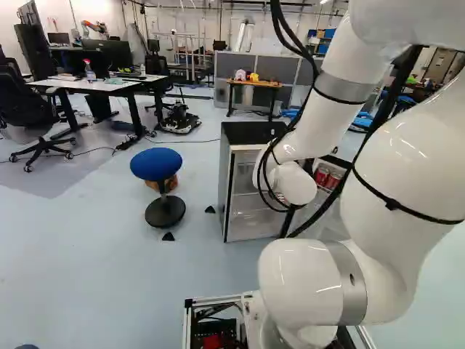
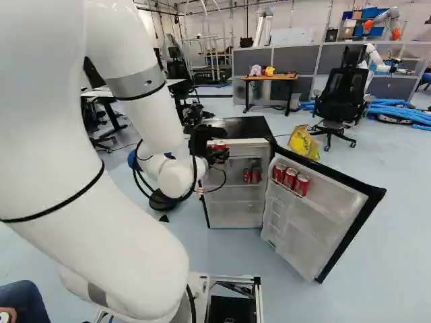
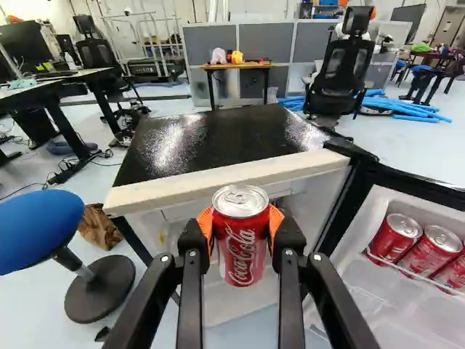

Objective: Grab a drink from the fridge

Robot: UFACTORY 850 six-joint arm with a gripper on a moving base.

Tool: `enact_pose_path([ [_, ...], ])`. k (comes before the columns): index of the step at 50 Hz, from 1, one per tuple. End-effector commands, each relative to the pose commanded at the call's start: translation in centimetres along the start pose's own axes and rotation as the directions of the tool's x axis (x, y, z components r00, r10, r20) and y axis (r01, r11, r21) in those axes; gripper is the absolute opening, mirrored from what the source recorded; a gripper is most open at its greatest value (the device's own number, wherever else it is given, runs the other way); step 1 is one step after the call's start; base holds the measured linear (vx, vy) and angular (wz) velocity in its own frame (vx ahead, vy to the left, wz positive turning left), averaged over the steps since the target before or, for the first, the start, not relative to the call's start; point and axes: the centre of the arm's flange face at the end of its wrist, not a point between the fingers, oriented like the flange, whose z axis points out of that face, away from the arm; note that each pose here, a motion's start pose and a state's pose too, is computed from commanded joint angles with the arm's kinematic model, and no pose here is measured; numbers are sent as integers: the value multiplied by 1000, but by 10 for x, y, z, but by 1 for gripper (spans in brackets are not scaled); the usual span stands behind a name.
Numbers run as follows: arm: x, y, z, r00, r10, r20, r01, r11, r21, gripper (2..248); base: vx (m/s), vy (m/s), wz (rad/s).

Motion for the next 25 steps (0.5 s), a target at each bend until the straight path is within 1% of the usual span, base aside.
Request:
enact_pose_path([
  [25,22,-6,7,1000,21,-10,-21,1000,-7,96,0,0,0],
])
